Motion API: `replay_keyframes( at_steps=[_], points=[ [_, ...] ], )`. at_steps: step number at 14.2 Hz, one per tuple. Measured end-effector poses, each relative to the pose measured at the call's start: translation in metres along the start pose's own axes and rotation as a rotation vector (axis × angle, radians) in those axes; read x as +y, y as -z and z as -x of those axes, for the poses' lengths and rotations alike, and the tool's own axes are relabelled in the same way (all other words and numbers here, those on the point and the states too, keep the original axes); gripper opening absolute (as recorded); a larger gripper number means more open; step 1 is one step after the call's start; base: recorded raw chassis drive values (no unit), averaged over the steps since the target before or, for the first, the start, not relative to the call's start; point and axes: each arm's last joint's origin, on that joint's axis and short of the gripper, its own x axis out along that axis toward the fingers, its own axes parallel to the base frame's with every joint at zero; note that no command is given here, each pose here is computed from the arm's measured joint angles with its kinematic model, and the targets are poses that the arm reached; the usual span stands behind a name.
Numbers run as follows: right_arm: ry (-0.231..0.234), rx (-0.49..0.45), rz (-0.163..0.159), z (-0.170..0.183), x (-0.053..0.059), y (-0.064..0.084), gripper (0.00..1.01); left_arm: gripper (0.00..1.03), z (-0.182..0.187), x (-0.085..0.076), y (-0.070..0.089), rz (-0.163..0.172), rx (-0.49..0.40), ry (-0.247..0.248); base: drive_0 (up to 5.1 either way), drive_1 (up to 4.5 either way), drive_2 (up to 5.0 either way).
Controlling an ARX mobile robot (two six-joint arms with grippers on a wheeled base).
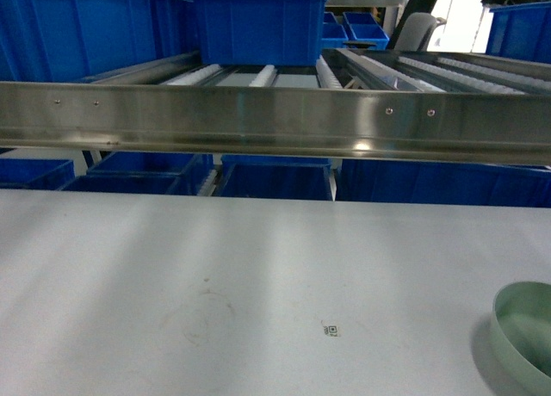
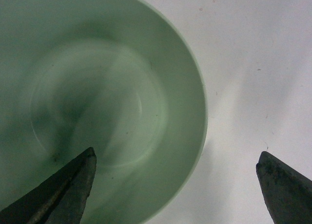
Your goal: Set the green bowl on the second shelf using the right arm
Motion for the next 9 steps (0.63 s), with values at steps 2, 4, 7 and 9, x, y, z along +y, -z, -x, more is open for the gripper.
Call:
replay_keyframes(
  at_steps=[2, 4, 7, 9],
  points=[
    [0.0, -0.005, -0.004, -0.003, -0.003, -0.003, 0.98, 0.98, 0.0, 0.0, 0.0, 0.0, 0.0, 0.0, 0.0, 0.0, 0.0],
    [-0.001, -0.003, -0.011, -0.008, -0.004, -0.003, 0.98, 0.98, 0.0, 0.0, 0.0, 0.0, 0.0, 0.0, 0.0, 0.0, 0.0],
    [-0.002, 0.005, -0.01, -0.015, -0.001, -0.003, 0.97, 0.98, 0.0, 0.0, 0.0, 0.0, 0.0, 0.0, 0.0, 0.0, 0.0],
    [-0.001, 0.008, -0.007, -0.02, 0.002, -0.004, 0.77, 0.98, 0.0, 0.0, 0.0, 0.0, 0.0, 0.0, 0.0, 0.0, 0.0]
  ],
)
